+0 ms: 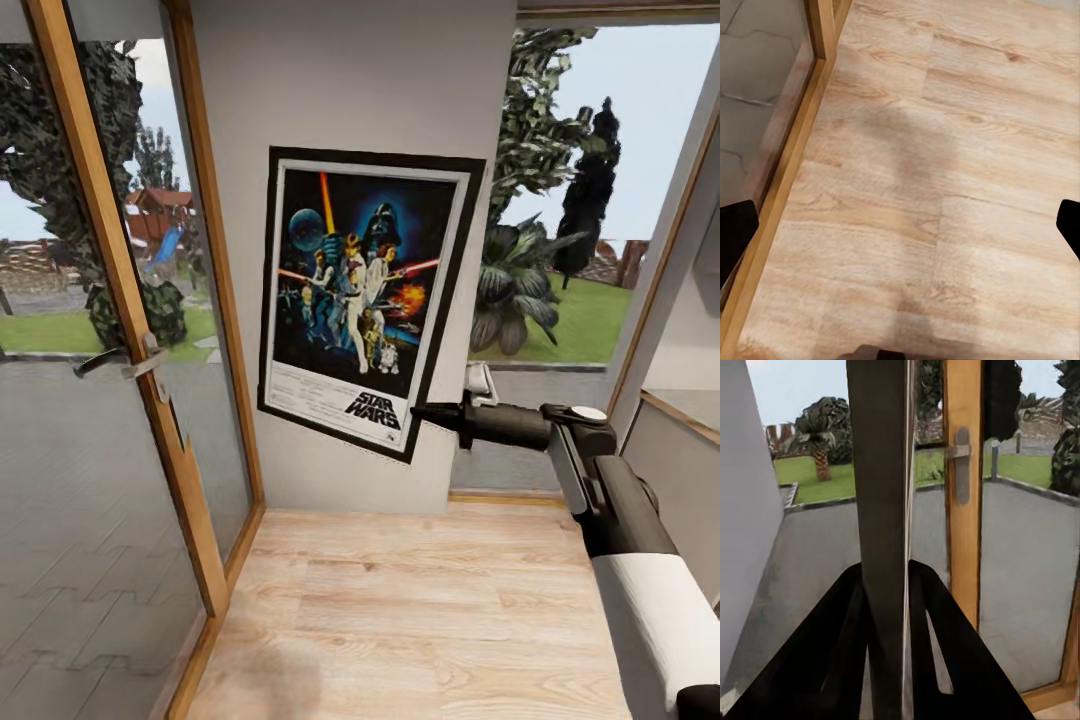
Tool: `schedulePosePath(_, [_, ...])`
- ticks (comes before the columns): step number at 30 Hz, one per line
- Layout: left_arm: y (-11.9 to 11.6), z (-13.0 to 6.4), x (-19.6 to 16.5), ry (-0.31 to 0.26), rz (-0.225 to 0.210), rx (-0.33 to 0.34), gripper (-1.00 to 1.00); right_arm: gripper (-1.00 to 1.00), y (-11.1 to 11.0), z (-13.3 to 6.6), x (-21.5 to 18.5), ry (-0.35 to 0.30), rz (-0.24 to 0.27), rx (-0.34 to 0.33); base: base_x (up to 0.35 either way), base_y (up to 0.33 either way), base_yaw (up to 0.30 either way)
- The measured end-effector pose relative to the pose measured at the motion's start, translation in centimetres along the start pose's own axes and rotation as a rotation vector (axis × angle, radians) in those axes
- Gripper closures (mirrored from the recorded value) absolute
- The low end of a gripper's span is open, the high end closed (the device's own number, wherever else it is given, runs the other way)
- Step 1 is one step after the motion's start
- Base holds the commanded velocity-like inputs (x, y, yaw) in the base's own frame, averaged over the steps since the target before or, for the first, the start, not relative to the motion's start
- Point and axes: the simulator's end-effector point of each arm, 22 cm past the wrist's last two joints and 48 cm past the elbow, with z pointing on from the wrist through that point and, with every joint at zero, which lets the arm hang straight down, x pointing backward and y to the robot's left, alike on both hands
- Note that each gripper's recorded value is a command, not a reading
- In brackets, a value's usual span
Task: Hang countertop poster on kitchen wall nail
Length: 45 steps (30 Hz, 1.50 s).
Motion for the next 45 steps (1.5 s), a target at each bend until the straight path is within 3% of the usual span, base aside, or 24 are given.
schedulePosePath(5, [0.0, 0.0, 0.0, 0.0, 0.001, 0.0, -1.0, 1.0, 0.8, 1.6, -1.6, 0.053, -0.068, -0.041, 0.0, 0.0, 0.0])
schedulePosePath(8, [0.0, 0.0, 0.0, 0.0, 0.001, 0.0, -1.0, 1.0, 0.8, 1.7, -1.7, 0.063, -0.078, -0.044, 0.0, 0.0, 0.0])
schedulePosePath(34, [0.0, 0.0, 0.0, 0.0, 0.001, 0.0, -1.0, 1.0, 0.3, 1.6, -1.3, 0.056, -0.056, -0.027, 0.001, 0.0, 0.0])
schedulePosePath(45, [0.1, -0.1, 0.0, -0.001, -0.001, -0.003, -1.0, 1.0, 0.3, 1.6, -1.4, 0.056, -0.056, -0.027, 0.131, 0.0, 0.0])
